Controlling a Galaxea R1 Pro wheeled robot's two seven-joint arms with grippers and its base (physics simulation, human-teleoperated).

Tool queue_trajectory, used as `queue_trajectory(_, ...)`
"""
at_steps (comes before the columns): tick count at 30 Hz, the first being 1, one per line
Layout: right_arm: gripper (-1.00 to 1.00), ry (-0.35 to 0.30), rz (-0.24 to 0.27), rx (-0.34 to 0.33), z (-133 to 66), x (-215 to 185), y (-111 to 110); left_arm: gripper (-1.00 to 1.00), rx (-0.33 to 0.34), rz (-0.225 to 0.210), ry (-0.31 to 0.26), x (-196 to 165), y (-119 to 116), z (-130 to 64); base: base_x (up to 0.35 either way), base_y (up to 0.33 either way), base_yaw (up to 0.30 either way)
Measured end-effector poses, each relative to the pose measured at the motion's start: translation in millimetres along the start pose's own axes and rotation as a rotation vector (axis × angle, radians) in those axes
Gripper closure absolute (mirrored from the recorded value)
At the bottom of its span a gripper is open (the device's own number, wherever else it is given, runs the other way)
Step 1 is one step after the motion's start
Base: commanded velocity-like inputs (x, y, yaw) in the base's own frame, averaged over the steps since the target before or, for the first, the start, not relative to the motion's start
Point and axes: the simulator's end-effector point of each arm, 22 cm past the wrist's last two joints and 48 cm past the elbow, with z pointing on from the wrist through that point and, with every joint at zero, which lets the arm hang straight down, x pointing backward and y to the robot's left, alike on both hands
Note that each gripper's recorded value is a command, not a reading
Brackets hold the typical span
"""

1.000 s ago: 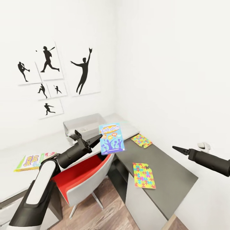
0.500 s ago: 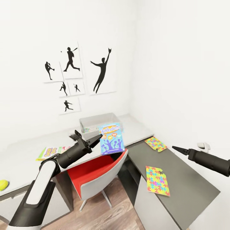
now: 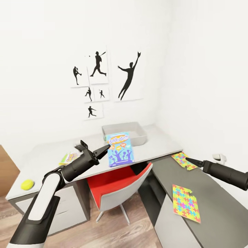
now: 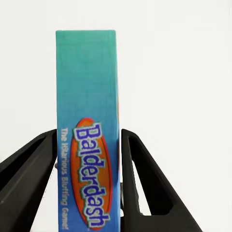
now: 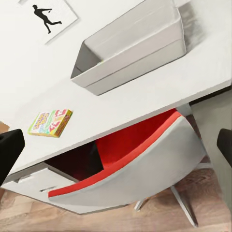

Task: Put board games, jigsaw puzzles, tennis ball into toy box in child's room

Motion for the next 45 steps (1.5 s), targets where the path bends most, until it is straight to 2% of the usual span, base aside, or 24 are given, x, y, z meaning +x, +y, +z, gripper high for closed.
queue_trajectory(23,-1.00,-0.003,0.000,0.002,-0.9,-0.8,-0.5,1.00,0.001,0.001,-0.002,-0.2,-0.5,0.2,0.023,0.000,0.297)
queue_trajectory(31,-1.00,-0.003,0.000,0.003,-1.3,-0.7,-0.7,1.00,0.001,0.002,-0.004,-0.4,-0.7,0.1,0.234,0.000,0.219)
queue_trajectory(45,-1.00,0.000,0.000,0.004,-1.1,0.3,-0.8,1.00,-0.001,0.001,-0.005,-0.2,-0.2,0.0,0.313,0.000,0.043)
